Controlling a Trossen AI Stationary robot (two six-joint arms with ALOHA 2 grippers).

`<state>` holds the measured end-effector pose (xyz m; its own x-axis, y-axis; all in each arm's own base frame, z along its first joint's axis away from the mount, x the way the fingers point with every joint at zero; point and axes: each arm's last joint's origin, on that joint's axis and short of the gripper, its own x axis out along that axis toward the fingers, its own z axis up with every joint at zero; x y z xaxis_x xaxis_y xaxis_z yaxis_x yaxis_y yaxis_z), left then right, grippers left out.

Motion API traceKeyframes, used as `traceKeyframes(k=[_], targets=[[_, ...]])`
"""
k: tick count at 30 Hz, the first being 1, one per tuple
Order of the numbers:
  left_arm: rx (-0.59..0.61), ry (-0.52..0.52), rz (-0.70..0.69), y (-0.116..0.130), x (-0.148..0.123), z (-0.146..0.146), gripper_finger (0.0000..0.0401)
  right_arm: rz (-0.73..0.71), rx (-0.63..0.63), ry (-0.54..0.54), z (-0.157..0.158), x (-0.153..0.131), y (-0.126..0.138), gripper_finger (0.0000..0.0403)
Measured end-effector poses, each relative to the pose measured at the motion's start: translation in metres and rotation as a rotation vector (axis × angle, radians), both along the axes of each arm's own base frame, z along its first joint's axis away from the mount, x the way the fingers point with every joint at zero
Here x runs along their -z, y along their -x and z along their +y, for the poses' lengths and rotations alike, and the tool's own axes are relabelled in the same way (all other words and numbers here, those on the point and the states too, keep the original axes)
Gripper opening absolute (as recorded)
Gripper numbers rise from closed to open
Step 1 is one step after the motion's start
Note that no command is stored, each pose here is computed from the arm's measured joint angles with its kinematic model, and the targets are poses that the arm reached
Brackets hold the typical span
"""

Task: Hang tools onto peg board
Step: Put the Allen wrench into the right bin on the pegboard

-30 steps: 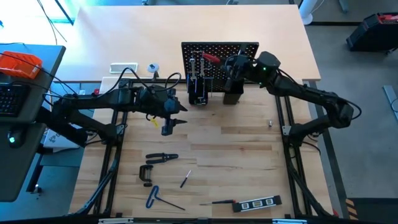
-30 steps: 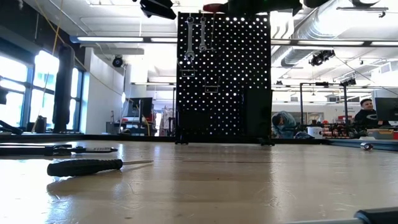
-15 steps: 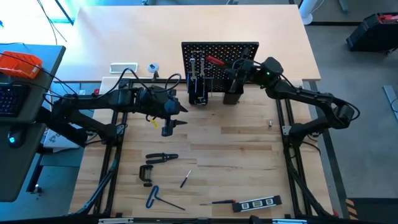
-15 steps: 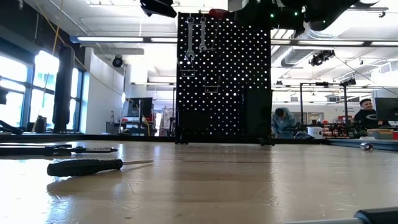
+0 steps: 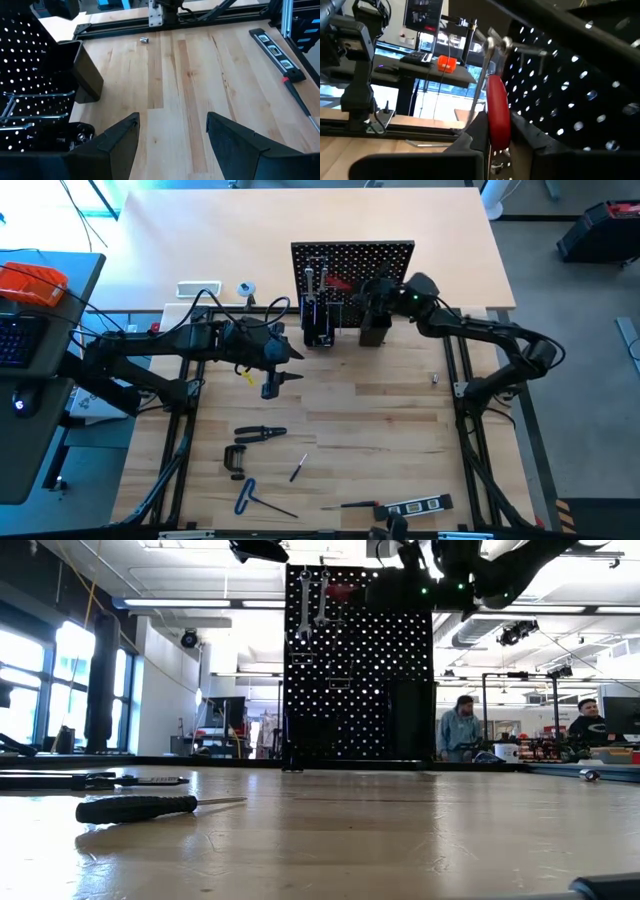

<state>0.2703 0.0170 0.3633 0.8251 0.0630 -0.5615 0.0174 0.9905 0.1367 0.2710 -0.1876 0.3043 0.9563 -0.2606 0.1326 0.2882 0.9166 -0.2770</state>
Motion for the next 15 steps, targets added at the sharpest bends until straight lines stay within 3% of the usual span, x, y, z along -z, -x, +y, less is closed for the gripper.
traceKeyframes(k=[9,15], targets=[[0.000,0.000,0.000,0.0000,0.0000,0.0000,0.0222,-0.017,0.014,-0.051,-0.0024,0.0035,-0.0023,0.0036],[0.000,-0.001,-0.010,-0.0005,-0.0008,0.0000,0.0222,0.008,0.089,-0.073,0.0022,0.0070,-0.0070,0.0044]])
